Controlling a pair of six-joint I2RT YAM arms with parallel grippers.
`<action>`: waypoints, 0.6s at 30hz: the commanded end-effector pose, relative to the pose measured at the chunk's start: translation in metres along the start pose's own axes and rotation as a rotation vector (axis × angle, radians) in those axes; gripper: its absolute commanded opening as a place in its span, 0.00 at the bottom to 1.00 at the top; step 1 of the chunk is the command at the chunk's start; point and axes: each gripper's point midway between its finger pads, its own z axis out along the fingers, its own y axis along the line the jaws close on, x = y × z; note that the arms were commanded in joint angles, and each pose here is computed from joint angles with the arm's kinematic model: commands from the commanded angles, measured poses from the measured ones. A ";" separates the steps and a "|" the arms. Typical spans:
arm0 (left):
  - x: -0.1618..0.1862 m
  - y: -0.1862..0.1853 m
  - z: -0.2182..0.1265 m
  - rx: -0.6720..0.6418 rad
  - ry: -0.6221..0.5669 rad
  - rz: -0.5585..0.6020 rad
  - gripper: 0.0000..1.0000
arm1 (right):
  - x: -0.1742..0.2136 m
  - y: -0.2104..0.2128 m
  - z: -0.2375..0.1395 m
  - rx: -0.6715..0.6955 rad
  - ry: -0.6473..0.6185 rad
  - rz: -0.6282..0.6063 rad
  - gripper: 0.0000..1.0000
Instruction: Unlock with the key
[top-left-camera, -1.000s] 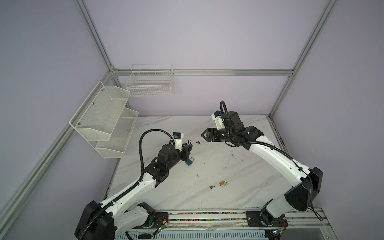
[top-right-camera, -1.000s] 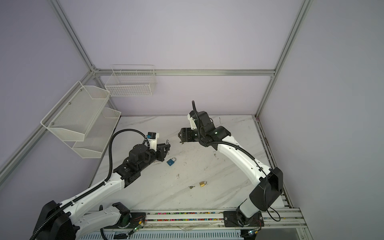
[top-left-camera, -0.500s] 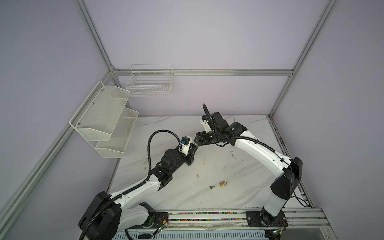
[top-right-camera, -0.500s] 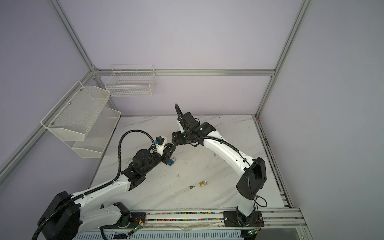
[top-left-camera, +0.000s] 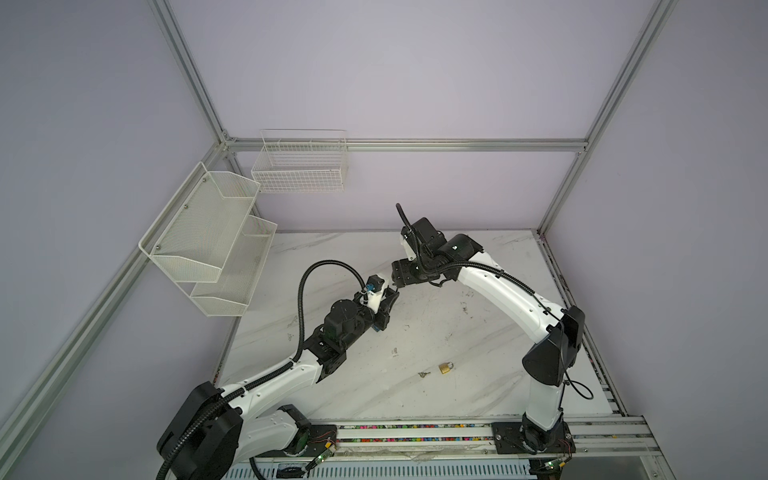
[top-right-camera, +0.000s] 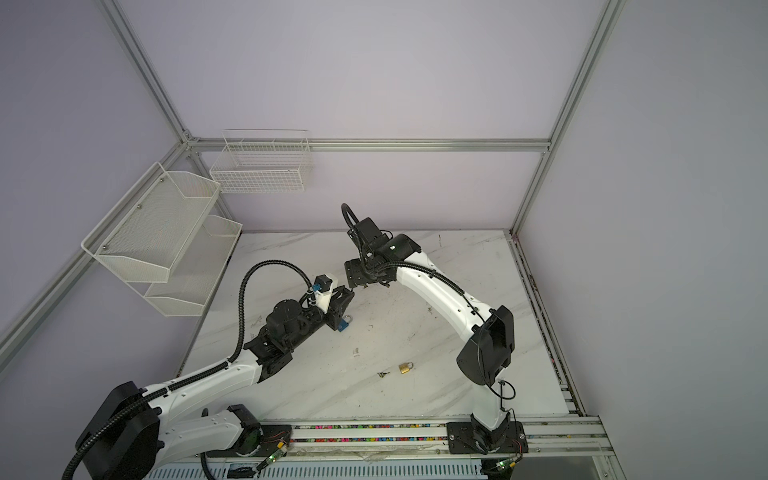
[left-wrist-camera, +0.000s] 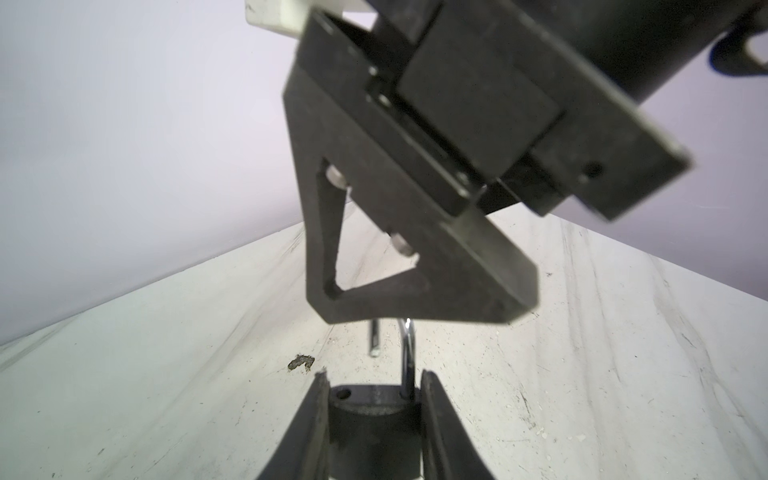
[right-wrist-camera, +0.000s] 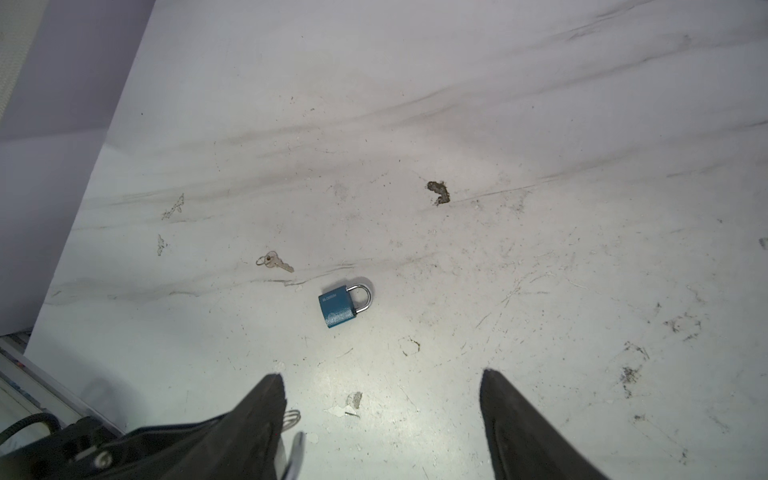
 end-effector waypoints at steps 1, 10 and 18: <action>-0.005 0.000 -0.004 -0.013 -0.051 0.026 0.00 | 0.010 -0.008 -0.004 0.050 0.045 -0.042 0.77; -0.009 0.000 -0.006 -0.013 -0.062 0.026 0.00 | 0.021 -0.017 -0.007 0.031 0.092 -0.052 0.77; -0.015 0.001 -0.006 -0.022 -0.079 0.014 0.00 | 0.032 -0.012 -0.017 -0.036 0.105 -0.047 0.77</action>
